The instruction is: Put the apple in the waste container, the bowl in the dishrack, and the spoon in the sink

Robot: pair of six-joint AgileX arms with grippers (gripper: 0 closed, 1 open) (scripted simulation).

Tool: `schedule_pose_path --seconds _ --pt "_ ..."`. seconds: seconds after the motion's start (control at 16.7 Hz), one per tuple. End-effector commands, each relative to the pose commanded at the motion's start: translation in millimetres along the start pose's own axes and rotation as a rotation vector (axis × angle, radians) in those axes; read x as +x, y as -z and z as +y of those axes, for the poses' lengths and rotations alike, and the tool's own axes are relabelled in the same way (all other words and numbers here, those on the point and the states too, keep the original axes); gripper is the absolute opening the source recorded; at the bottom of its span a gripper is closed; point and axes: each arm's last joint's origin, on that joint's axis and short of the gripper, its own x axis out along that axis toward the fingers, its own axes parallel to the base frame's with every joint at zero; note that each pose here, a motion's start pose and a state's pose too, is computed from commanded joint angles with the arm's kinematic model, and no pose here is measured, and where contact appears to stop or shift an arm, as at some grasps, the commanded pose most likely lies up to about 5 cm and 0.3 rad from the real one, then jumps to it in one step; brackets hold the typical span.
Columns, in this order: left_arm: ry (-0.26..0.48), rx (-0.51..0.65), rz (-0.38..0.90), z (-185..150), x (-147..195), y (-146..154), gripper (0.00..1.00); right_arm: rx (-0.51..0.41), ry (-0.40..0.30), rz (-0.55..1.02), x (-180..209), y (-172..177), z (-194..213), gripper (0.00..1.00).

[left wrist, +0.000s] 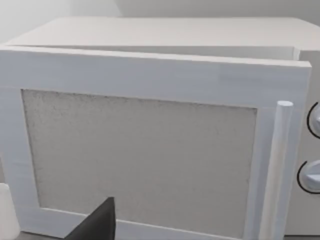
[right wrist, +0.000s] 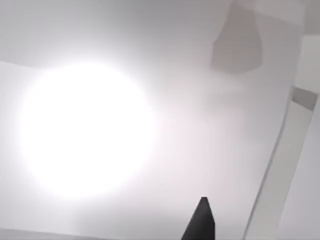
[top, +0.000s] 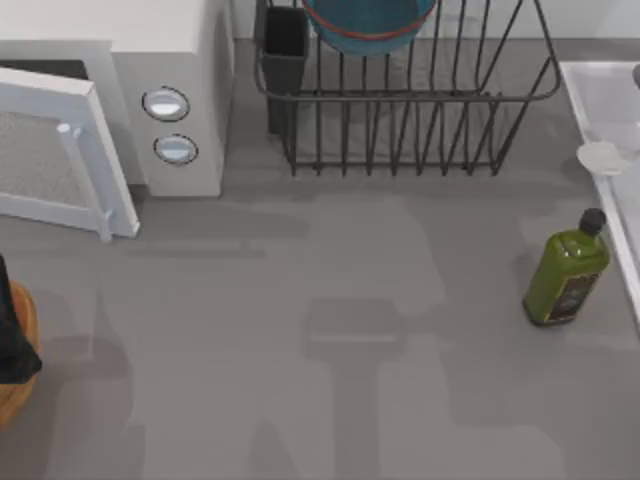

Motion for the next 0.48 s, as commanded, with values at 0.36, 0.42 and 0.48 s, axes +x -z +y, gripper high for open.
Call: schedule_pose_path --seconds 0.36,0.42,0.48 --pt "0.000 0.000 0.000 0.0 0.0 0.0 1.00 0.000 0.001 0.000 0.1 -0.1 0.0 0.15" --pt "0.000 0.000 0.000 0.0 0.0 0.0 1.00 0.000 0.001 0.000 0.1 -0.1 0.0 0.23" --pt "0.000 0.000 0.000 0.0 0.0 0.0 1.00 0.000 0.001 0.000 0.1 -0.1 0.0 0.30"
